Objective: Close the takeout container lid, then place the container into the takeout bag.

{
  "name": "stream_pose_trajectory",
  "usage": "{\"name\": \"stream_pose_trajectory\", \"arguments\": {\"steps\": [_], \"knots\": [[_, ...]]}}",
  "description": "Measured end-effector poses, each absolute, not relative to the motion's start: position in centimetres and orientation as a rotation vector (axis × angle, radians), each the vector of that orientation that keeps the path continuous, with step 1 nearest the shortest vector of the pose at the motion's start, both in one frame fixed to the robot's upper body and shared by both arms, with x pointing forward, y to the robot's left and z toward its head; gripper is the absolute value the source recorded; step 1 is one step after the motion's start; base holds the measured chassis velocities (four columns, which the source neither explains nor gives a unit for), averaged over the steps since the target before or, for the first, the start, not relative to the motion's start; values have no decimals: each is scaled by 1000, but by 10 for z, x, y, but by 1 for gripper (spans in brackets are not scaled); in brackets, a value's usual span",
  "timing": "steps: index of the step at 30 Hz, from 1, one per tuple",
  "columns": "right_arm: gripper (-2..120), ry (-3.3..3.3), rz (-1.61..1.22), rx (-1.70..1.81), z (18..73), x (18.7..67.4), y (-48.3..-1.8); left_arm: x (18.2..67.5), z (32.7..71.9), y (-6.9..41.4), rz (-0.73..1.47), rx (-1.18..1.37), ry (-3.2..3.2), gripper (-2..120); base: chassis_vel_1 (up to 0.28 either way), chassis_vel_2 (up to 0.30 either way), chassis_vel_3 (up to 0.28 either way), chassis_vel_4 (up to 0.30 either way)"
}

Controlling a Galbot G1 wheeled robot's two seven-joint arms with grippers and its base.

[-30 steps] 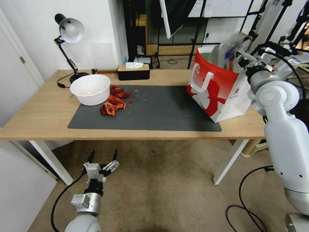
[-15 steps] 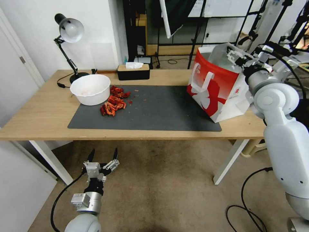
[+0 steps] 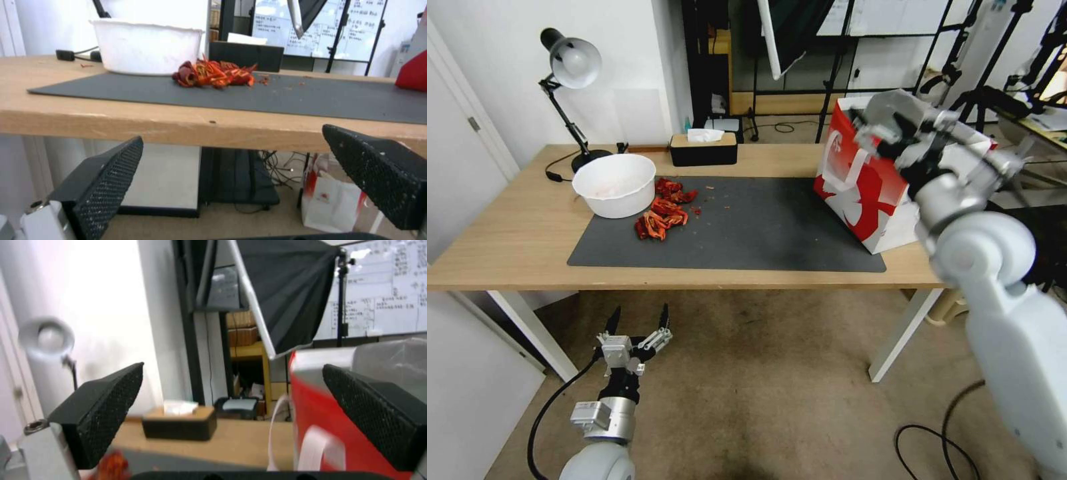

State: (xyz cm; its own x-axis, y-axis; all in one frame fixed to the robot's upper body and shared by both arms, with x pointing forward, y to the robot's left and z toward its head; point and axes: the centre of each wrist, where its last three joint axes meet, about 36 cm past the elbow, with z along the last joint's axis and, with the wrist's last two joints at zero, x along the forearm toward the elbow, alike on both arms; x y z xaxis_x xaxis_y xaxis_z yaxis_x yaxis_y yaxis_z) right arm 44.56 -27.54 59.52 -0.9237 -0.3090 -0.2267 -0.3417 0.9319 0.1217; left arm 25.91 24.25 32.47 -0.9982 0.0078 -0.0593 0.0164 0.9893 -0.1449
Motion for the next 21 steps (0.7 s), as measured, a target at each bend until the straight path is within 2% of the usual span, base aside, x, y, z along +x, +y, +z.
{"name": "stream_pose_trajectory", "arguments": {"steps": [2, 6, 15, 21], "knots": [[100, 2898, 110, -507, 563, 426, -270, 259, 325, 247, -217, 21, 3059, 100, 0, 0, 0, 0], [100, 2919, 52, -487, 531, 406, -268, 259, 325, 249, -210, 27, 3042, 100, 0, 0, 0, 0], [100, 2963, 52, -348, 459, 349, -269, 257, 324, 249, -193, 33, 3012, 100, 0, 0, 0, 0], [100, 2976, 68, -247, 432, 327, -267, 254, 325, 250, -187, 34, 3005, 100, 0, 0, 0, 0]]}}
